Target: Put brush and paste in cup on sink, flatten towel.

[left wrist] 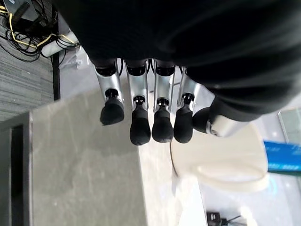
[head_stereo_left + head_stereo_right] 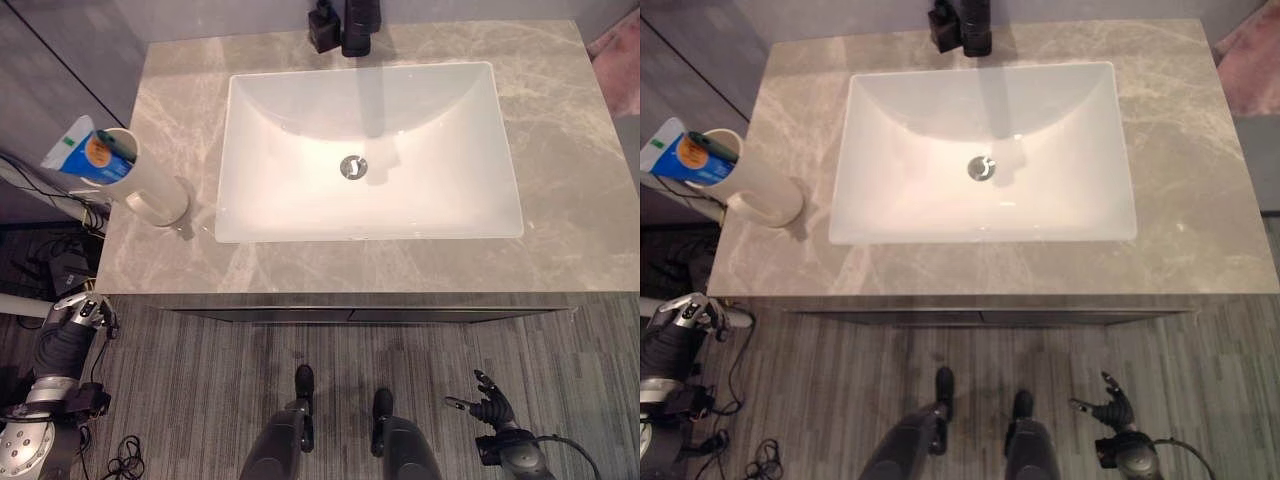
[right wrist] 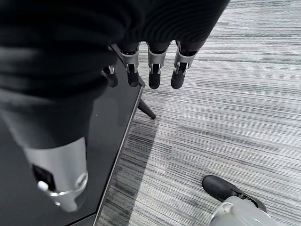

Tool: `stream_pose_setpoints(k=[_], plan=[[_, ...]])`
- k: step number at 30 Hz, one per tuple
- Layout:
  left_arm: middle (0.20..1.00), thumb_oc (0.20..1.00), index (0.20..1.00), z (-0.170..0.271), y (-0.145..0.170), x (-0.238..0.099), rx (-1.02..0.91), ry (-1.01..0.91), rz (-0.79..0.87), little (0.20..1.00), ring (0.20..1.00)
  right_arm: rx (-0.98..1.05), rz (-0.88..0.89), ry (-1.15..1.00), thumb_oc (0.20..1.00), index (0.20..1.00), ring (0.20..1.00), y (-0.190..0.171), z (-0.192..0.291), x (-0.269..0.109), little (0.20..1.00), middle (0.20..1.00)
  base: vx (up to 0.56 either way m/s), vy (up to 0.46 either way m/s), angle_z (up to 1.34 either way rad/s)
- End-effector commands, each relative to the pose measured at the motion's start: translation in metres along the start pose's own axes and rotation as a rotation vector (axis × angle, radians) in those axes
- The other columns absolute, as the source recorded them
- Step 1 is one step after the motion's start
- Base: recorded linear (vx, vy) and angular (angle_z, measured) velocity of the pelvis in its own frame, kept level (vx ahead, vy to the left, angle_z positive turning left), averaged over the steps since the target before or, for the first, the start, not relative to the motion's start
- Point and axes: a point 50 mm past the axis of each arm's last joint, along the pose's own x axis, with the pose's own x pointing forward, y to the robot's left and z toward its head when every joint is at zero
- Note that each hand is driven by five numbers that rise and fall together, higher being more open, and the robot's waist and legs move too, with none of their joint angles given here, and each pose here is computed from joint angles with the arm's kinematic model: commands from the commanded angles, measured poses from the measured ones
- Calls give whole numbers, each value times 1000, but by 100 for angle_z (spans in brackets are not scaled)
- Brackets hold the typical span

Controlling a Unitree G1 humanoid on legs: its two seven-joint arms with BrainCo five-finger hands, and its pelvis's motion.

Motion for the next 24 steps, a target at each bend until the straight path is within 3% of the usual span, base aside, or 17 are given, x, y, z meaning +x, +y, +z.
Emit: stream_pose_setpoints(k=[1, 5, 24], plan=[[200, 200, 200, 20, -2, 7, 14, -148, 5, 200, 200, -42, -13, -30, 1000, 1000, 1000, -4, 5, 3, 1000, 1000, 35, 18, -7], [200, 200, 200, 22, -10, 12, -100, -183, -14, 200, 200, -29, -15, -29, 1000, 1000, 1000, -3, 6, 4, 1000, 1000, 44, 15, -3], [200, 200, 200, 24, -16, 24, -113, -196, -29, 200, 200, -57, -112, -140, 1000, 1000, 1000, -17, 32, 10, 1000, 1000, -1, -2, -4]])
